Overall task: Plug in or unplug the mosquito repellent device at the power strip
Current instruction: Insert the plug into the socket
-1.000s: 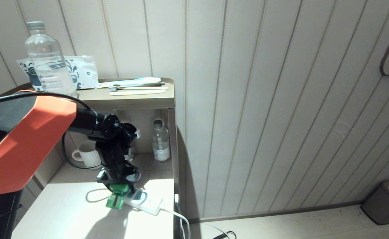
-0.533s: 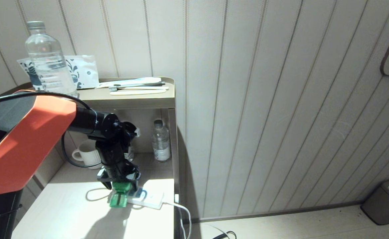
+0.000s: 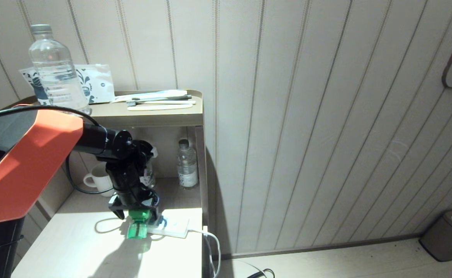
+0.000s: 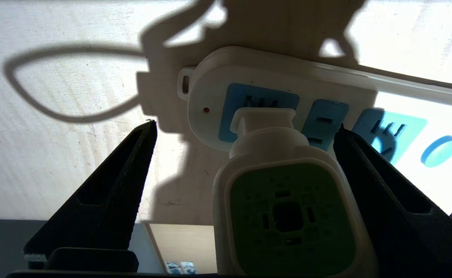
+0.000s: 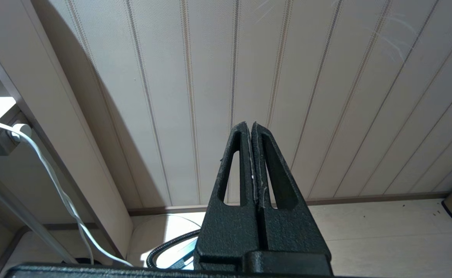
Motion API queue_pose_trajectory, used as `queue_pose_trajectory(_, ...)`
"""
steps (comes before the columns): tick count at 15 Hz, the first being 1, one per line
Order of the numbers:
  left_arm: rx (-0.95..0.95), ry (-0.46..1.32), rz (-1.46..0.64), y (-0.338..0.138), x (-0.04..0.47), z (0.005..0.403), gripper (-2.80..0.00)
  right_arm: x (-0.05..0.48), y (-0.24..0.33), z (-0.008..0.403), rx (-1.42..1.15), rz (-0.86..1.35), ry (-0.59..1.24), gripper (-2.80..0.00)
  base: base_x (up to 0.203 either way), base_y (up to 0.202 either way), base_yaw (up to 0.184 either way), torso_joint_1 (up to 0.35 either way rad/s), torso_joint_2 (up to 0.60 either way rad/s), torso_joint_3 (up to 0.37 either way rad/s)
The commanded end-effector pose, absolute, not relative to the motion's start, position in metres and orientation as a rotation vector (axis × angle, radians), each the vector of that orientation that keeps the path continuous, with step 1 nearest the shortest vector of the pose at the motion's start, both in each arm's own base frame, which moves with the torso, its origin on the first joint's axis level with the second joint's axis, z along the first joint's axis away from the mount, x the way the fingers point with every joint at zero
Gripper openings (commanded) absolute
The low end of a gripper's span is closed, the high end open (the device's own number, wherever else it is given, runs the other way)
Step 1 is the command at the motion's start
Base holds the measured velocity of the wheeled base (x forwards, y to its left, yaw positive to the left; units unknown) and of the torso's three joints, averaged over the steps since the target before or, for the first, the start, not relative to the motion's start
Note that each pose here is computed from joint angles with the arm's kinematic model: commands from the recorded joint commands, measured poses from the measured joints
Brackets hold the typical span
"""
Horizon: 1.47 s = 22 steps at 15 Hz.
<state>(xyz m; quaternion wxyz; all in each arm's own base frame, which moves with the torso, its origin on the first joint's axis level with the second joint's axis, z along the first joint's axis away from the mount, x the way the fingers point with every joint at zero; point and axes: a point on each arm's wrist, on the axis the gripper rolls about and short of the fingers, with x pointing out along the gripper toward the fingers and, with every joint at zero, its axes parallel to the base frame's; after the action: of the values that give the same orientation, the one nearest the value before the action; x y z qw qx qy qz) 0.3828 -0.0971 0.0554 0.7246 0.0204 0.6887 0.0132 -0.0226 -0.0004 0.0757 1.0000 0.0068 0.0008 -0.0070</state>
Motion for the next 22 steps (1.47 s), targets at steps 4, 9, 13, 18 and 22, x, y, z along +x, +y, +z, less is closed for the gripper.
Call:
queue_pose_trajectory(4, 0.038, 1.490, 0.025, -0.098, 0.383, 0.065, 0.00, -0.023, 0.000, 0.076, 0.014, -0.013, 0.001, -2.80, 0.000, 0.000, 0.000, 0.000, 0.00, 0.000)
queue_pose_trajectory(9, 0.018, 1.425, -0.003, -0.104, 0.383, 0.087, 0.00, -0.023, 0.000, 0.076, 0.014, -0.014, 0.001, -2.80, 0.000, 0.000, 0.000, 0.000, 0.00, 0.000)
queue_pose_trajectory(13, 0.015, 1.414, -0.006, -0.104, 0.381, 0.092, 0.00, -0.023, 0.000, 0.076, 0.014, -0.013, 0.001, -2.80, 0.000, 0.000, 0.000, 0.000, 0.00, 0.000)
queue_pose_trajectory(18, 0.009, 1.401, -0.010, -0.103, 0.375, 0.103, 0.00, -0.023, 0.000, 0.076, 0.014, -0.014, 0.001, -2.80, 0.000, 0.000, 0.000, 0.000, 0.00, 0.000)
queue_pose_trajectory(22, 0.006, 1.408, -0.061, -0.103, 0.352, 0.120, 0.00, -0.023, 0.000, 0.076, 0.014, -0.014, 0.001, -2.80, 0.000, 0.000, 0.000, 0.000, 0.00, 0.000)
